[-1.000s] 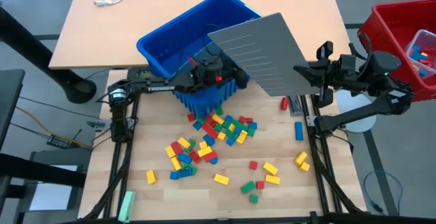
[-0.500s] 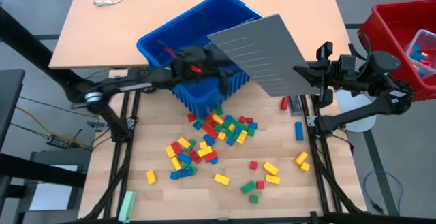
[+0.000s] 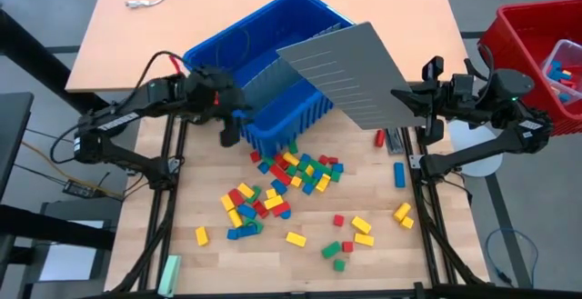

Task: Sort blocks
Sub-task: Assemble the blue bin using gray bin divider

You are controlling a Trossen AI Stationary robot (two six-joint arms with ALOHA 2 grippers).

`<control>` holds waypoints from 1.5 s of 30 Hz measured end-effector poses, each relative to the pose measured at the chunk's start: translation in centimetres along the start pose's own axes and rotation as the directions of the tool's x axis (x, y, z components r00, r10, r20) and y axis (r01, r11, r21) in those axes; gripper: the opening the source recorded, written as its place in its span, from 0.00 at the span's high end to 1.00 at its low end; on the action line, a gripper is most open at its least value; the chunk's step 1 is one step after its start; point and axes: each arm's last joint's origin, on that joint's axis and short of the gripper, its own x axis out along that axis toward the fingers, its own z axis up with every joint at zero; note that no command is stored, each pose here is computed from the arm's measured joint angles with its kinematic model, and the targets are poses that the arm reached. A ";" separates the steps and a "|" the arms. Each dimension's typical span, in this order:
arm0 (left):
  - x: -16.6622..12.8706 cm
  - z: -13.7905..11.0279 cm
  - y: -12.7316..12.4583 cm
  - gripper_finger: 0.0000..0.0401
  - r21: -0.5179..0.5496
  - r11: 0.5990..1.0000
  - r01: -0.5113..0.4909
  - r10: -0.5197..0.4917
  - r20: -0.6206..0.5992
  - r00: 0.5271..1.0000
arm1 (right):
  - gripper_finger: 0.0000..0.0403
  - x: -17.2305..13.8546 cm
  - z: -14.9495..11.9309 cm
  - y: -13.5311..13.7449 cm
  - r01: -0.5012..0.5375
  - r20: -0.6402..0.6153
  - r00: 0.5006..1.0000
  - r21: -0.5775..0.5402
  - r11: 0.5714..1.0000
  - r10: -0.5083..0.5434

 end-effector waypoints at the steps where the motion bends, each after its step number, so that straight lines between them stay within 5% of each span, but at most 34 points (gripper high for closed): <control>1: 0.0 -0.4 -0.1 0.56 0.015 1.000 0.011 -0.011 -0.042 0.999 | 1.00 0.0 0.0 0.0 0.000 0.000 1.000 0.000 1.000 0.000; 8: 0.1 -1.6 -0.5 0.56 0.141 0.984 0.107 -0.083 -0.165 0.983 | 1.00 0.0 0.0 0.0 0.000 0.001 1.000 0.005 1.000 0.000; 15: 2.1 -1.3 -0.3 0.56 0.343 0.937 0.059 0.021 -0.225 0.974 | 1.00 0.3 -0.1 0.1 0.008 -0.009 1.000 0.019 1.000 -0.008; 29: 6.8 -1.9 -0.6 0.56 0.330 0.920 0.212 -0.071 -0.391 0.918 | 1.00 0.8 -0.3 0.3 0.006 -0.022 1.000 0.023 1.000 -0.006; 36: 7.5 -1.5 -0.6 0.76 0.342 0.917 0.208 -0.073 -0.366 0.928 | 1.00 0.8 -0.4 0.3 0.008 -0.024 1.000 0.022 1.000 -0.007; 42: 7.7 -0.7 -0.5 0.97 0.246 0.958 0.149 -0.076 -0.282 0.956 | 1.00 0.8 -0.4 0.3 0.007 -0.027 1.000 0.021 1.000 -0.006; 45: 7.8 0.1 -0.4 0.98 0.242 0.963 0.120 -0.068 -0.215 0.974 | 1.00 0.8 -0.4 0.3 0.007 -0.028 1.000 0.019 1.000 -0.006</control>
